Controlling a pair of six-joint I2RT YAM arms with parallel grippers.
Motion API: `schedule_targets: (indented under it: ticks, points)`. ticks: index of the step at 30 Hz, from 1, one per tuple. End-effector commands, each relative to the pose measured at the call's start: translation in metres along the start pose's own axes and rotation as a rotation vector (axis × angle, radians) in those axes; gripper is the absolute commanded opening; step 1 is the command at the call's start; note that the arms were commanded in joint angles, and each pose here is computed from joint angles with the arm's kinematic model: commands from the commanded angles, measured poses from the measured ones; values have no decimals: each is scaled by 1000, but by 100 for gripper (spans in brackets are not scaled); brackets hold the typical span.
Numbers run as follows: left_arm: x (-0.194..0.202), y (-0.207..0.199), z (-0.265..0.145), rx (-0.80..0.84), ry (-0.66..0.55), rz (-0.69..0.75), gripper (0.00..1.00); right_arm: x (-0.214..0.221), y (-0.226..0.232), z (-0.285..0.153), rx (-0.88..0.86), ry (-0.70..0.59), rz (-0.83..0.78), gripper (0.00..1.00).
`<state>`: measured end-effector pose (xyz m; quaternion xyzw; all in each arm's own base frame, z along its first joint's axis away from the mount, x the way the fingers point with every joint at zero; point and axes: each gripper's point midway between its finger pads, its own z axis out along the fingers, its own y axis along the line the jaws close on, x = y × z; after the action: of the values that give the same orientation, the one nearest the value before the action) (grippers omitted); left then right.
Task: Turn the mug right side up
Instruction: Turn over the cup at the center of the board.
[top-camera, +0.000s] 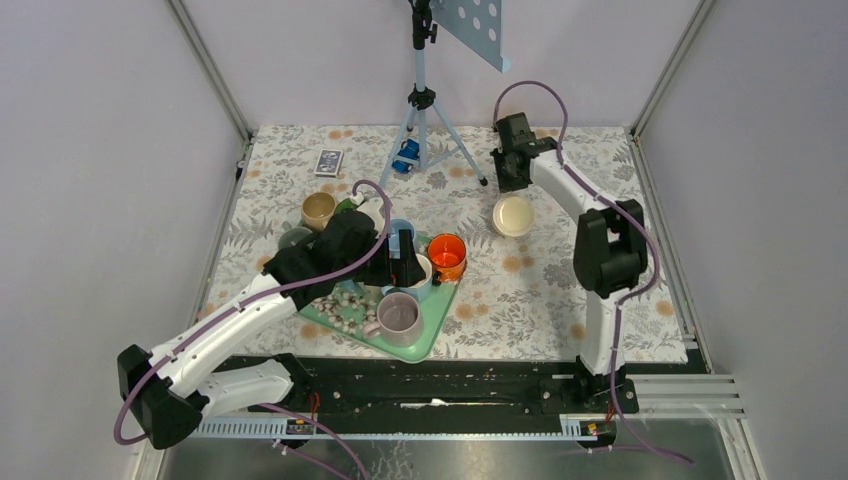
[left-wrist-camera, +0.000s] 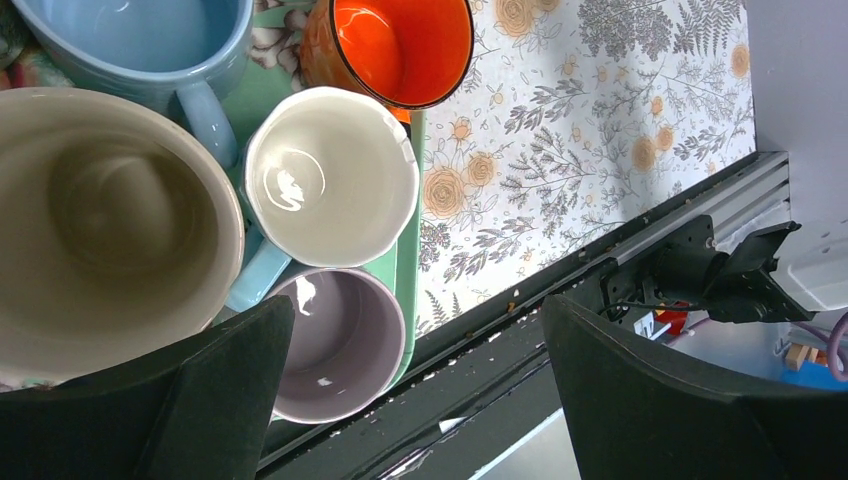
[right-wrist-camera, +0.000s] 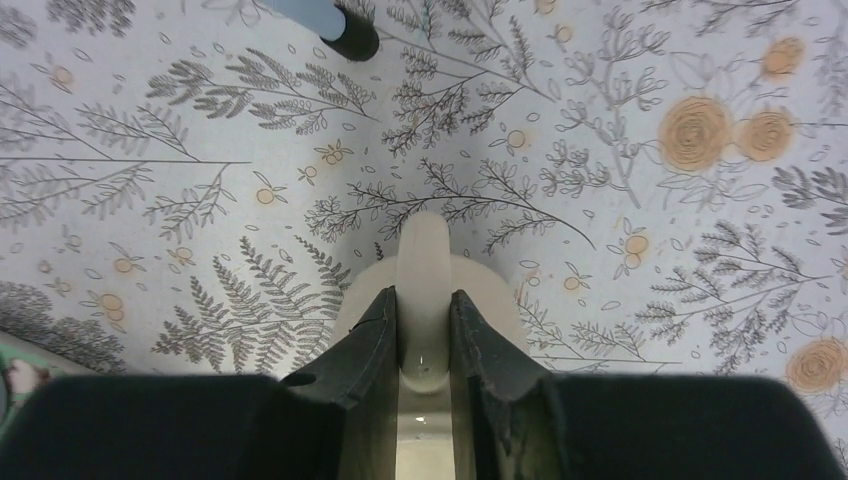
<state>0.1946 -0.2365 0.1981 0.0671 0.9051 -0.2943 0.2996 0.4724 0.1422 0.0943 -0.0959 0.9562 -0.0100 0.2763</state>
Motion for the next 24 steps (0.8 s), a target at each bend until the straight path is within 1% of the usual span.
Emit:
schedule_targets:
  ticks: [1, 4, 8, 22, 24]
  points:
    - [-14, -16, 0, 69, -39, -8, 99, -60, -4, -59, 1, -318, 89, 0]
    - [-14, -17, 1, 78, -36, -11, 99, -62, -4, -68, -15, -399, 114, 0]
    - [-14, -19, 2, 86, -32, -16, 99, -56, -5, -75, -27, -471, 134, 0]
    - [-12, -20, 5, 97, -20, -26, 99, -19, -3, -73, -55, -475, 153, 0]
    - [-11, -20, 6, 97, -14, -26, 99, -19, -1, -76, -66, -505, 165, 0]
